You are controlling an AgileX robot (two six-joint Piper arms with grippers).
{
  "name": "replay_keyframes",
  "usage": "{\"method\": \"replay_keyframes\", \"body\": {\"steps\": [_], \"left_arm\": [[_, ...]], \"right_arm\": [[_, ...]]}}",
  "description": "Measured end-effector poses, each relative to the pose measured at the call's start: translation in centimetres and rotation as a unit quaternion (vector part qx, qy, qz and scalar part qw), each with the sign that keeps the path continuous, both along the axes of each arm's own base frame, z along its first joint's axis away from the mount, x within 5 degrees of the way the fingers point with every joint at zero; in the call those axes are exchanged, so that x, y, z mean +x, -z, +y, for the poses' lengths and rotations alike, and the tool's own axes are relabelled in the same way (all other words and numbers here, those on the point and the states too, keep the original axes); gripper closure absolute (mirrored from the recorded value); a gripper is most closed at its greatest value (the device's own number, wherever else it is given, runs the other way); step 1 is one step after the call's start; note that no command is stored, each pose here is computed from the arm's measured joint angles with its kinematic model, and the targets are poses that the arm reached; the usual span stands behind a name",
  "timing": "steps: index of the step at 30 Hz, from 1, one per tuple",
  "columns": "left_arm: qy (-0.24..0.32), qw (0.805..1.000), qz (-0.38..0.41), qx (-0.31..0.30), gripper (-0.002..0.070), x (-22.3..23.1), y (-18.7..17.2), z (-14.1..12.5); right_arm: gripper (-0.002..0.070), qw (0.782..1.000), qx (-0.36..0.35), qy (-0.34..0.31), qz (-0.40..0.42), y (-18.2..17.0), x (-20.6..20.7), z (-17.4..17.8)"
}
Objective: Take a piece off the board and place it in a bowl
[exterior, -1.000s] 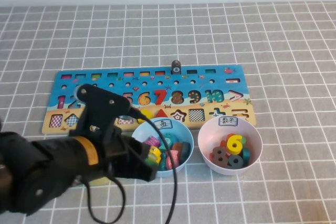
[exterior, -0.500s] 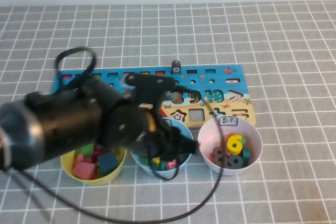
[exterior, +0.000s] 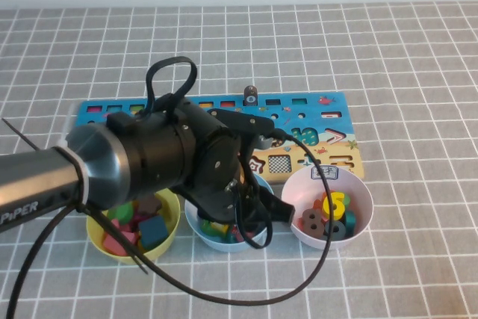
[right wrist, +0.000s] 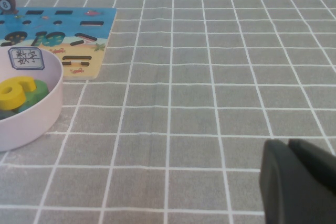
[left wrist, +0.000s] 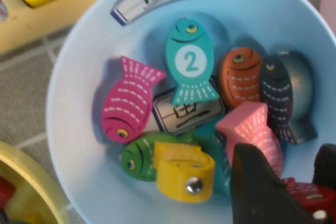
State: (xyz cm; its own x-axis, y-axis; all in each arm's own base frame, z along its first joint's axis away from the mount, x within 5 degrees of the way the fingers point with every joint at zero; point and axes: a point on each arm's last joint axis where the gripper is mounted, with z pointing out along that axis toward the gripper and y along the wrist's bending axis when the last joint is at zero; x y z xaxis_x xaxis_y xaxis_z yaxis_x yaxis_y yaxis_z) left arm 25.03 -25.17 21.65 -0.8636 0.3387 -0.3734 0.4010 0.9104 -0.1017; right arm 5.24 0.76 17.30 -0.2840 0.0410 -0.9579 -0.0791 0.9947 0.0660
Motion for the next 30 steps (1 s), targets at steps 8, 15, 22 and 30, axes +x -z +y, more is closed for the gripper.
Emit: {"method": "replay_keyframes", "body": {"steps": [8,15,22,30], "left_arm": [[-0.014,1.000,-0.007,0.002,0.0477,1.0,-0.1,0.9],[-0.017,1.000,-0.012,0.000,0.0477,1.3,-0.1,1.1],[-0.016,1.000,-0.009,0.003,0.0413,1.5,0.4,0.9],[-0.016,1.000,-0.010,0.002,0.0305,1.5,0.5,0.9]], "right_arm": [[0.0694,1.000,0.000,0.000,0.000,0.0,0.0,0.0],[0.0694,1.000,0.000,0.000,0.000,0.0,0.0,0.0],[0.0694,1.000,0.000,0.000,0.000,0.0,0.0,0.0],[0.0694,1.000,0.000,0.000,0.000,0.0,0.0,0.0]]}}
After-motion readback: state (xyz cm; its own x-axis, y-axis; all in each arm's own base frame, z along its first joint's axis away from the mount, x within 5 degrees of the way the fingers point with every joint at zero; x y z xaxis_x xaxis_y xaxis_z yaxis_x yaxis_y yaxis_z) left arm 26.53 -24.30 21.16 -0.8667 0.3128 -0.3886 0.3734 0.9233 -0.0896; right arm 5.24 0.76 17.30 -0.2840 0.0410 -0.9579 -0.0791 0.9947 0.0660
